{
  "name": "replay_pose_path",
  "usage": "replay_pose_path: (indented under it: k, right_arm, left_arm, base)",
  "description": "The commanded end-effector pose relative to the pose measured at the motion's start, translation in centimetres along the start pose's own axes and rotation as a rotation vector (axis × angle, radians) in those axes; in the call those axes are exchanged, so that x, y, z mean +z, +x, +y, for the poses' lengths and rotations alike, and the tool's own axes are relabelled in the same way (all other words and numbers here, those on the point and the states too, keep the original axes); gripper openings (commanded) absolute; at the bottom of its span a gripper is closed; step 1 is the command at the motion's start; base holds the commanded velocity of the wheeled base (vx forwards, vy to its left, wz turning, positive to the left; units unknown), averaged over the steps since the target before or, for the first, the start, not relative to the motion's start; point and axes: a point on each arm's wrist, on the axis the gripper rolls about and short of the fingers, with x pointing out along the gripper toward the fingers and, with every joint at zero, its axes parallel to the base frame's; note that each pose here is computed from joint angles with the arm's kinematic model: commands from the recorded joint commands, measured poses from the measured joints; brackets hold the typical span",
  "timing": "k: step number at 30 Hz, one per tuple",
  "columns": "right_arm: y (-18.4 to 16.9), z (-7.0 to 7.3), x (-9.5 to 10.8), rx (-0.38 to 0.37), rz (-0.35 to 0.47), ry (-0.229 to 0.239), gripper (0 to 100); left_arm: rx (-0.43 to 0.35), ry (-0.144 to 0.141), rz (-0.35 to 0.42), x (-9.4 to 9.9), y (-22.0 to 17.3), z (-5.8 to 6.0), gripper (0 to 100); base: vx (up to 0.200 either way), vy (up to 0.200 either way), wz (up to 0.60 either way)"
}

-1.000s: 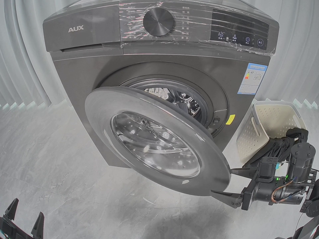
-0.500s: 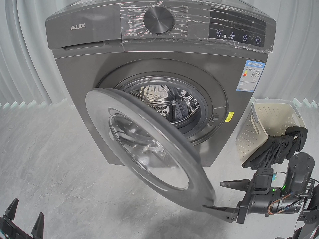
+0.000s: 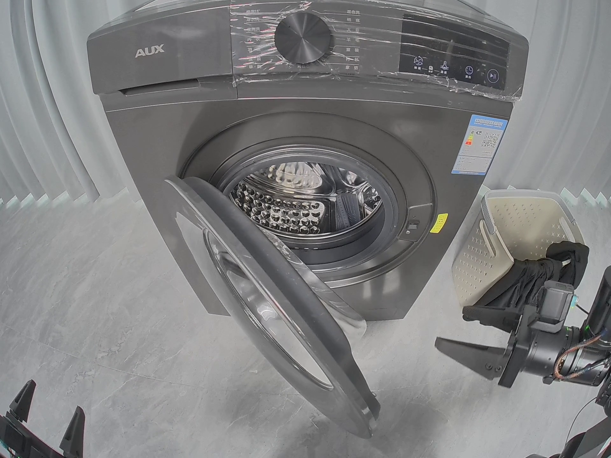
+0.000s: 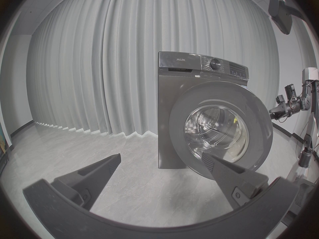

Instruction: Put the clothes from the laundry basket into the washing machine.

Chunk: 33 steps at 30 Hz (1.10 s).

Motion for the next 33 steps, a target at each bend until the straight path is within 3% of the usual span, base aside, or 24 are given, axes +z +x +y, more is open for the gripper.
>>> replay_pose_path:
  k: [1,3,6,9,14,17,25,33]
  right_arm:
    - [2.1,-2.9,0.1,-0.166,0.017,0.02,100]
    - [3.7,-3.7,-0.5,-0.269,0.03,0.023,100]
    - [5.5,-4.4,-1.0,-0.322,0.015,0.02,100]
    - [7.6,-4.5,-2.1,-0.309,0.006,0.003,100]
    - [10.9,-5.7,-3.8,-0.353,-0.01,-0.005,100]
    - [12.4,-6.3,-4.3,-0.359,-0.017,-0.007,100]
    - [15.1,-7.3,-4.9,-0.368,-0.012,-0.008,100]
    - [15.4,-5.4,-6.0,-0.312,0.028,-0.023,100]
  left_arm:
    - [0.0,-0.003,-0.002,-0.5,0.0,0.0,100]
    - [0.0,-0.003,-0.002,-0.5,0.0,0.0,100]
    - [0.0,-0.003,-0.002,-0.5,0.0,0.0,100]
    - [0.0,-0.003,-0.002,-0.5,0.0,0.0,100]
    - [0.0,-0.004,-0.002,-0.5,0.0,0.0,100]
    - [0.0,-0.003,-0.002,-0.5,0.0,0.0,100]
    - [0.0,-0.001,-0.002,-0.5,0.0,0.0,100]
    - [0.0,0.0,-0.002,-0.5,0.0,0.0,100]
  base:
    - [0.0,0.0,0.0]
    - [0.0,0.0,0.0]
    - [0.0,0.0,0.0]
    - [0.0,0.0,0.0]
    - [-0.12,0.0,0.0]
    - [-0.2,0.0,0.0]
    - [0.0,0.0,0.0]
    - [0.0,0.0,0.0]
